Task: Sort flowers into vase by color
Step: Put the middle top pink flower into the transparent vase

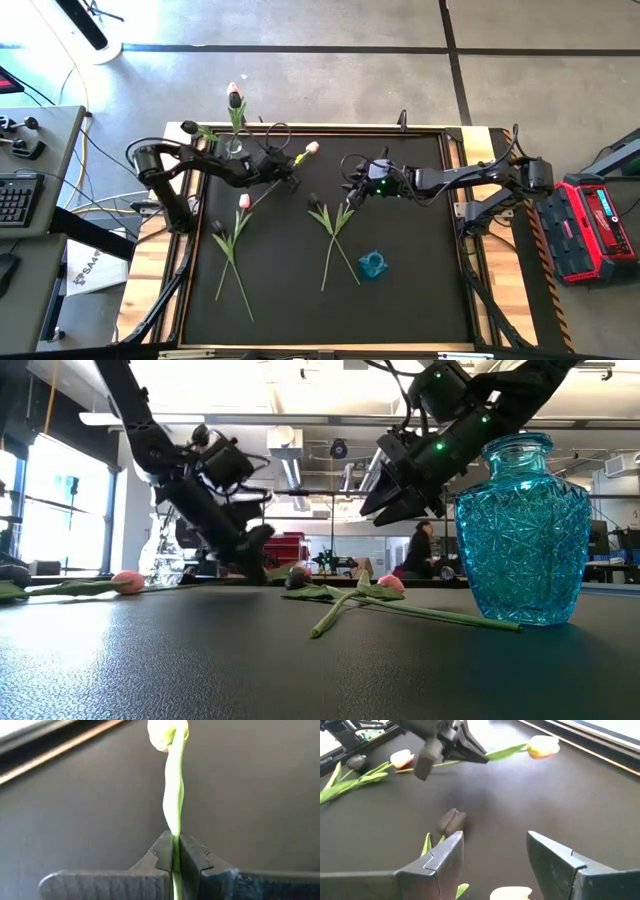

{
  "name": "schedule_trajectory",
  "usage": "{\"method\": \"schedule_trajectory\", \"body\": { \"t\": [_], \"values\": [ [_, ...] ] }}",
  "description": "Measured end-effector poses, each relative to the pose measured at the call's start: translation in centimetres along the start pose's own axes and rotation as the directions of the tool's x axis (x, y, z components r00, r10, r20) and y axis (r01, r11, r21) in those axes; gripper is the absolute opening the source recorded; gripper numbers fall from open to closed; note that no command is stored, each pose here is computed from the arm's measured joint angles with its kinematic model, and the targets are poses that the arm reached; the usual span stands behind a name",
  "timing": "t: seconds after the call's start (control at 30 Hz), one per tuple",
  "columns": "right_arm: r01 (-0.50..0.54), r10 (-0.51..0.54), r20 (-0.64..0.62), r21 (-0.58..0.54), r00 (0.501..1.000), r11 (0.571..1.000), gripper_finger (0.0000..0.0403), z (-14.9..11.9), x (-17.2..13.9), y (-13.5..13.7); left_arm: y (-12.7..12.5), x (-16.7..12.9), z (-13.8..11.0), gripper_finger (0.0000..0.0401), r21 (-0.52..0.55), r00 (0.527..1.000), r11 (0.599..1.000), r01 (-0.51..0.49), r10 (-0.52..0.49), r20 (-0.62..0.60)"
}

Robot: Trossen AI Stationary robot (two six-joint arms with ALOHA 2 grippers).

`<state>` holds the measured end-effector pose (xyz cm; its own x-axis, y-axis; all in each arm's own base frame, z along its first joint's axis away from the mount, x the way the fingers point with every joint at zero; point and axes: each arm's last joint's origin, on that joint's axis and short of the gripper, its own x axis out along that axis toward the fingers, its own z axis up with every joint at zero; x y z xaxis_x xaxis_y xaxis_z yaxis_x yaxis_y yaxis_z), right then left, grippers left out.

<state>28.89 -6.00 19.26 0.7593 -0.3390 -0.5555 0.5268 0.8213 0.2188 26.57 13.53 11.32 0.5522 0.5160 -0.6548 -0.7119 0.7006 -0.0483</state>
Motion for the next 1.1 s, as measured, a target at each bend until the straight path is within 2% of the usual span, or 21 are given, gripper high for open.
{"method": "schedule_trajectory", "body": {
  "t": [0.23, 0.4, 0.57, 0.7, 0.8, 0.93, 1.1],
  "values": [
    [0.064, -0.064, -0.001, -0.065, 0.998, 0.996, 0.0206, -0.4, 0.5, -0.2, -1.0, -3.2, 2.8, 0.0002, -0.027, 0.984, 0.997, 0.079, -0.074, 0.160],
    [0.079, -0.080, -0.015, -0.079, 0.997, 0.994, 0.0206, -0.8, 1.0, -0.3, -2.4, -7.4, 4.9, 0.0001, 0.087, 0.943, 0.990, 0.109, -0.130, 0.306],
    [0.081, -0.084, -0.022, -0.091, 0.996, 0.993, 0.0206, -0.9, 1.2, -0.3, -3.7, -12.3, 6.0, 0.0001, 0.194, 0.881, 0.980, 0.054, -0.138, 0.453],
    [0.081, -0.083, -0.022, -0.103, 0.996, 0.991, 0.0206, -0.9, 1.2, -0.3, -4.2, -15.8, 6.5, 0.0001, 0.227, 0.823, 0.974, -0.007, -0.123, 0.554],
    [0.081, -0.083, -0.020, -0.102, 0.996, 0.992, 0.0206, -0.9, 1.2, -0.3, -4.3, -17.5, 6.3, 0.0001, 0.208, 0.794, 0.976, -0.062, -0.079, 0.603],
    [0.079, -0.081, -0.017, -0.098, 0.997, 0.992, 0.0206, -0.9, 1.2, -0.3, -3.9, -18.3, 4.5, 0.0000, 0.161, 0.734, 0.980, -0.112, -0.028, 0.678],
    [0.077, -0.079, -0.015, -0.098, 0.997, 0.992, 0.0206, -0.9, 1.2, -0.2, -2.1, -18.6, 1.0, 0.0000, 0.094, 0.588, 0.989, -0.112, -0.010, 0.809]
  ]
}}
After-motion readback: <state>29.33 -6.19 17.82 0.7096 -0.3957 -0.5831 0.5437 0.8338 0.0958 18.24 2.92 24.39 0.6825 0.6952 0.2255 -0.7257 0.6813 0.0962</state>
